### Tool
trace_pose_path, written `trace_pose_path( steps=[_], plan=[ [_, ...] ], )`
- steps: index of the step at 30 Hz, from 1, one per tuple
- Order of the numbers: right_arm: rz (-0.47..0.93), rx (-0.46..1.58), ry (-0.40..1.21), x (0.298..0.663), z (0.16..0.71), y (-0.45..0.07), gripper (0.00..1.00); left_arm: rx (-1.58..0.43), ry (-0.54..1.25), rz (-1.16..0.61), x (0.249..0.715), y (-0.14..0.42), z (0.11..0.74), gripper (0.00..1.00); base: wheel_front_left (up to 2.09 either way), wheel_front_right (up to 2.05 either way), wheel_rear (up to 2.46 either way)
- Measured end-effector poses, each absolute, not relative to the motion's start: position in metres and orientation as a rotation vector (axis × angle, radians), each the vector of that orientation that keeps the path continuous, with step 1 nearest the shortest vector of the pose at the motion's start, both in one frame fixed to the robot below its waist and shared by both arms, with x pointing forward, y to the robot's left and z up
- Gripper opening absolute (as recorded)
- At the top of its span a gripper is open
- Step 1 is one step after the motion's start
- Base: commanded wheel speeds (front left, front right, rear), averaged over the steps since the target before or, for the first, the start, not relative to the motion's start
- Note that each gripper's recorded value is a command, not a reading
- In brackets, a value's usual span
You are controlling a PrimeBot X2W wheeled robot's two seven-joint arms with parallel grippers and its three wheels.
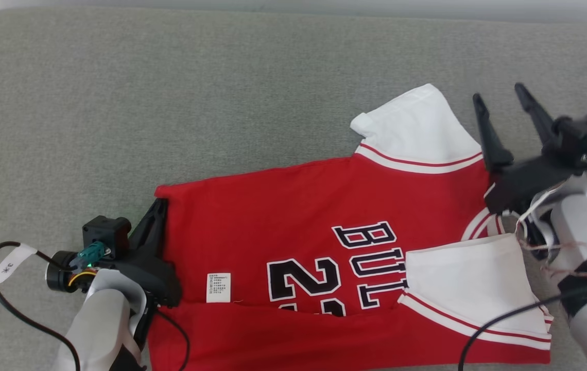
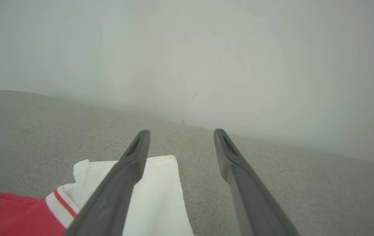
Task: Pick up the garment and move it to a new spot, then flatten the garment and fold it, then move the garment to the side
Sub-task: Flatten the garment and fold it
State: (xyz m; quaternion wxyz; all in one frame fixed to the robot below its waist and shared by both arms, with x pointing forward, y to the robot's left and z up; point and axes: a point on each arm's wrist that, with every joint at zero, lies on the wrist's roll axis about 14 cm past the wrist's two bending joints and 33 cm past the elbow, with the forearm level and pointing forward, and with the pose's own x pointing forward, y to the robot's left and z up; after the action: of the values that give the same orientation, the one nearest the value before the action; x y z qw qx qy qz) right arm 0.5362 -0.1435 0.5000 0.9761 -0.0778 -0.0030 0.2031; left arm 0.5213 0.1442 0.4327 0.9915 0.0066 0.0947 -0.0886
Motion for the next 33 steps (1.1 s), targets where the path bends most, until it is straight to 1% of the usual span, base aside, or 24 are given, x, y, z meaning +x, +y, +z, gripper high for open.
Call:
trace_pose_path(
  steps=[4, 8, 11, 15, 20, 21, 25, 26, 27, 28, 29, 30, 31, 32, 33],
  plan=[
    [0.410, -0.192, 0.032, 0.557, 0.497, -0.143, 1.00, 0.010, 0.175, -0.180, 0.521, 0.146, 0.438, 0.00, 0.00, 0.00, 0.00],
    [0.401, -0.208, 0.190, 0.566, 0.466, -0.143, 1.00, 0.017, 0.104, -0.157, 0.524, 0.153, 0.459, 0.00, 0.00, 0.00, 0.00],
    [0.400, -0.229, 0.280, 0.572, 0.451, -0.141, 1.00, 0.028, 0.044, -0.145, 0.522, 0.157, 0.477, 0.00, 0.00, 0.00, 0.00],
    [0.395, -0.247, 0.348, 0.583, 0.441, -0.140, 1.00, 0.026, -0.016, -0.148, 0.515, 0.157, 0.493, 0.00, 0.00, 0.00, 0.00],
    [0.363, -0.236, 0.404, 0.600, 0.434, -0.142, 1.00, 0.014, -0.028, -0.148, 0.506, 0.157, 0.496, 0.00, 0.00, 0.00, 0.00],
    [0.348, -0.229, 0.439, 0.605, 0.427, -0.143, 1.00, 0.016, -0.032, -0.149, 0.504, 0.157, 0.497, 0.00, 0.00, 0.00, 0.00],
    [0.324, -0.189, 0.471, 0.614, 0.418, -0.142, 1.00, 0.012, -0.028, -0.139, 0.501, 0.160, 0.496, 0.00, 0.00, 0.00, 0.00],
    [0.324, -0.189, 0.471, 0.614, 0.418, -0.142, 0.96, 0.012, -0.028, -0.139, 0.501, 0.160, 0.496, 0.00, 0.00, 0.00, 0.00],
    [0.325, -0.190, 0.475, 0.616, 0.416, -0.141, 0.89, 0.011, -0.028, -0.137, 0.501, 0.161, 0.495, 0.00, 0.00, 0.00, 0.00],
    [0.327, -0.192, 0.485, 0.617, 0.413, -0.139, 0.69, 0.013, -0.027, -0.132, 0.501, 0.162, 0.495, 0.00, 0.00, 0.00, 0.00],
    [0.326, -0.184, 0.495, 0.617, 0.409, -0.138, 0.60, 0.012, -0.025, -0.131, 0.501, 0.163, 0.494, 0.00, 0.00, 0.00, 0.00],
    [0.323, -0.170, 0.502, 0.618, 0.406, -0.137, 0.36, 0.015, -0.025, -0.132, 0.502, 0.163, 0.494, 0.00, 0.00, 0.00, 0.00],
    [0.323, -0.168, 0.507, 0.619, 0.403, -0.136, 0.20, 0.015, -0.024, -0.131, 0.502, 0.163, 0.494, 0.00, 0.00, 0.00, 0.00],
    [0.325, -0.169, 0.510, 0.619, 0.402, -0.135, 0.00, 0.014, -0.020, -0.127, 0.502, 0.164, 0.492, 0.00, 0.00, 0.00, 0.00],
    [0.327, -0.166, 0.505, 0.621, 0.402, -0.134, 0.00, 0.015, -0.017, -0.124, 0.502, 0.165, 0.491, 0.00, 0.00, 0.00, 0.00]
  ],
)
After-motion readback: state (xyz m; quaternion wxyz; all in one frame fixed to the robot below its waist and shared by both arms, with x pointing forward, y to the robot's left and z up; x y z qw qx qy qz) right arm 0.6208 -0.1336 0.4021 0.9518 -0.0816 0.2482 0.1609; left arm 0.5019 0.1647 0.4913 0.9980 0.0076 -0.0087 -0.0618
